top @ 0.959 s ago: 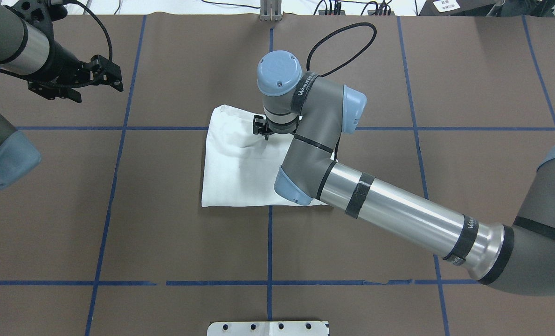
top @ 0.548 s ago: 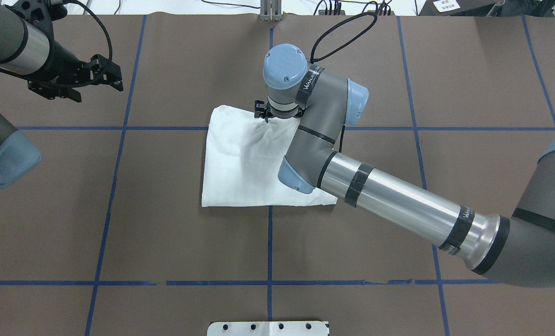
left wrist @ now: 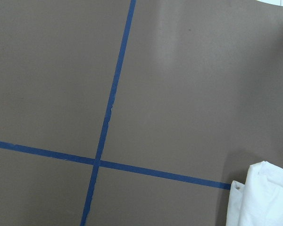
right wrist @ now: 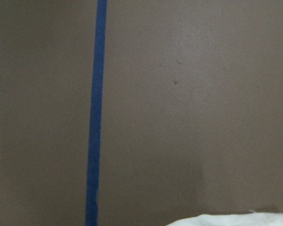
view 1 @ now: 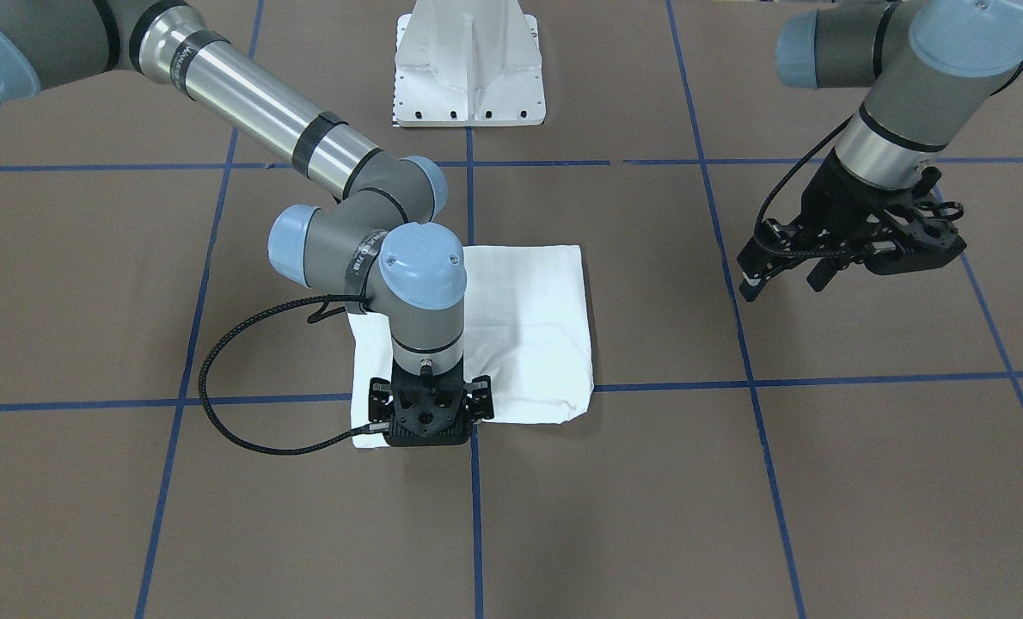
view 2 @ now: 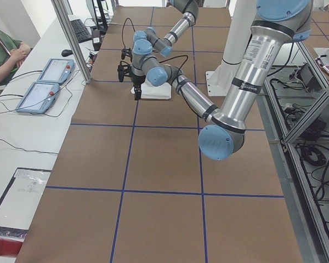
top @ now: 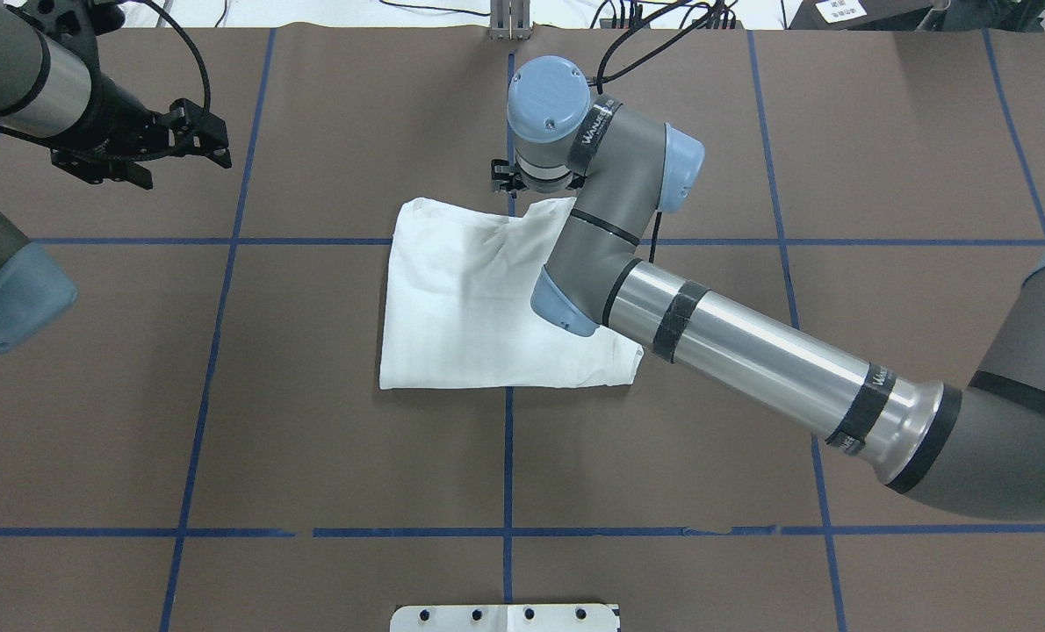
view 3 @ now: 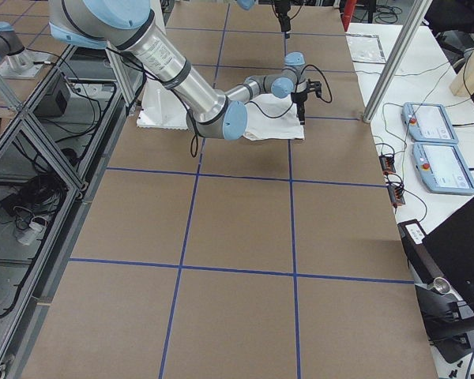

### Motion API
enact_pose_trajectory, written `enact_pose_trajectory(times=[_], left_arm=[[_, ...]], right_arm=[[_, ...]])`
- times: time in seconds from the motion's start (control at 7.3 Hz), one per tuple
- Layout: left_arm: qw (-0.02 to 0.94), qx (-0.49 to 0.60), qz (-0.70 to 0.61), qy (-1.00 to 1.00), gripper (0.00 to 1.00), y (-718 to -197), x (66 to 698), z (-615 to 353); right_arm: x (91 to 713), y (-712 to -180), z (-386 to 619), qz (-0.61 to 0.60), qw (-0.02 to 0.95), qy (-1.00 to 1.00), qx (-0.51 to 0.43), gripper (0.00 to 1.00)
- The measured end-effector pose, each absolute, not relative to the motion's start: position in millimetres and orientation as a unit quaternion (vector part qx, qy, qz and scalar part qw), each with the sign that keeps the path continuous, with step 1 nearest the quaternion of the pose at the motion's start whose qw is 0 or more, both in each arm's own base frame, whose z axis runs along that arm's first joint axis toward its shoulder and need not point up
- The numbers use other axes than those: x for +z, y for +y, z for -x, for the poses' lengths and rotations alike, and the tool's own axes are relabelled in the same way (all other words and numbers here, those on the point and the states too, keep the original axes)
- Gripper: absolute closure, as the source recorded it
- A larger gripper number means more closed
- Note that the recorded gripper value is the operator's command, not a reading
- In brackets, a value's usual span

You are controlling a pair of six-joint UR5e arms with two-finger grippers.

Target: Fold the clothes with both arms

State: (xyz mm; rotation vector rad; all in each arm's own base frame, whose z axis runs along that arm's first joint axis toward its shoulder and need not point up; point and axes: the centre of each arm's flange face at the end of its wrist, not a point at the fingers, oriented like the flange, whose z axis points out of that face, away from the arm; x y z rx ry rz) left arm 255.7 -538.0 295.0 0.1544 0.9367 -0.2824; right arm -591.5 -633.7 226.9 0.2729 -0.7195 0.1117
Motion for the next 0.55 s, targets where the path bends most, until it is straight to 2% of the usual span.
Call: enact_pose_trajectory(times=[0.27, 0.55], left_arm=[[0.883, -0.106, -0.089, 0.448, 0.00, -543.2, 302.0, -236.5], [0.893, -0.064, -0.116, 0.430, 0.00, -550.5, 330.5, -194.2]], right_arm=[[222.9, -663.7, 529.2, -0.110, 0.930, -0.350, 0.033, 0.00], [248.2, -680.7, 423.3, -0.093, 0.936, -0.341, 0.000, 0.00]])
